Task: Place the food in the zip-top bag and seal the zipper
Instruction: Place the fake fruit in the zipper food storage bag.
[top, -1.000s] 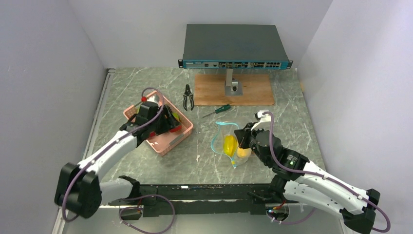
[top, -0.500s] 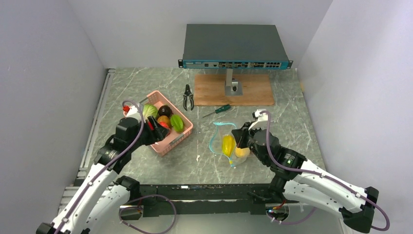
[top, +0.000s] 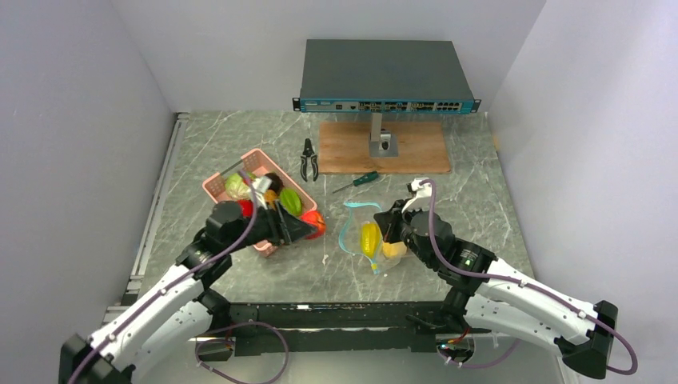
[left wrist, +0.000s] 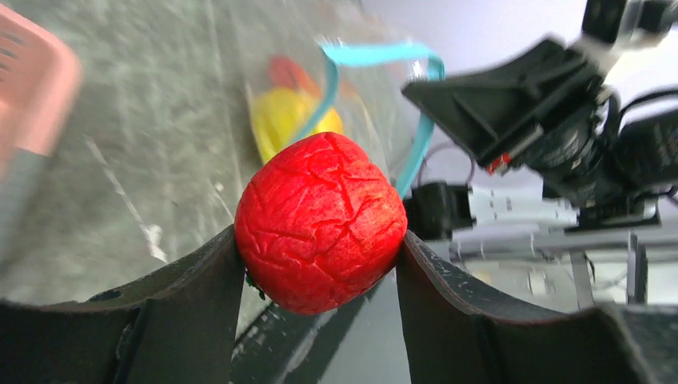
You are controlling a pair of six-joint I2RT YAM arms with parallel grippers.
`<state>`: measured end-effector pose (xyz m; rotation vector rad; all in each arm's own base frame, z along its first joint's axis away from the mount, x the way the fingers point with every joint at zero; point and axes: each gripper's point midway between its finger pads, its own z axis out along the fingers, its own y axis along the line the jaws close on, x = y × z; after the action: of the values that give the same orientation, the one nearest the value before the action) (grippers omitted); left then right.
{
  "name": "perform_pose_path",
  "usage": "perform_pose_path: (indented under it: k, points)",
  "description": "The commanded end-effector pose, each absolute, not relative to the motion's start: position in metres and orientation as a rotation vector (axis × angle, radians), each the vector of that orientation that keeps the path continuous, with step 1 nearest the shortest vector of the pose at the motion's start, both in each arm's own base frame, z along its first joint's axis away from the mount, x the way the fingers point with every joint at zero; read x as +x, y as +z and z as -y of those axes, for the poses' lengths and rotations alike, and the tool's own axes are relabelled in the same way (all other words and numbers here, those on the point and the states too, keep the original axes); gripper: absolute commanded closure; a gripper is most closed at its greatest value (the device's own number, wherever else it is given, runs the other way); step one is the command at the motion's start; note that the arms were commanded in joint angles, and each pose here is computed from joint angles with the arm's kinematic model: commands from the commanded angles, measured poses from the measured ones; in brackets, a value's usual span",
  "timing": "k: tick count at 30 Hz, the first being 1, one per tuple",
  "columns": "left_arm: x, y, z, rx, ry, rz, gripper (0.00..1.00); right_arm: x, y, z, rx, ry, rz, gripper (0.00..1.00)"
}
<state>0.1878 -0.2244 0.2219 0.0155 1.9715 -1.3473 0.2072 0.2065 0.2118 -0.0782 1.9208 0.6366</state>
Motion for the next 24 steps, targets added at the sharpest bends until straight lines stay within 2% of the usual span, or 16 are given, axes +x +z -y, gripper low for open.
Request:
perform_pose_path:
  k: [1, 10, 17, 24]
  points:
    - [0.170, 0.258, 0.267, 0.169, -1.463, -1.887, 0.48, 0.208, 0.224, -0.214, -0.054, 0.701, -1.880, 1.00]
    - [0.169, 0.247, 0.327, 0.309, -1.420, -2.045, 0.47, 0.207, 0.225, -0.219, -0.057, 0.726, -1.880, 1.00]
    - [0.186, 0.218, 0.359, 0.330, -1.365, -2.197, 0.54, 0.205, 0.232, -0.221, -0.055, 0.757, -1.870, 1.00]
    - [0.188, 0.200, 0.364, 0.321, -1.344, -2.273, 0.47, 0.204, 0.232, -0.221, -0.054, 0.767, -1.867, 1.00]
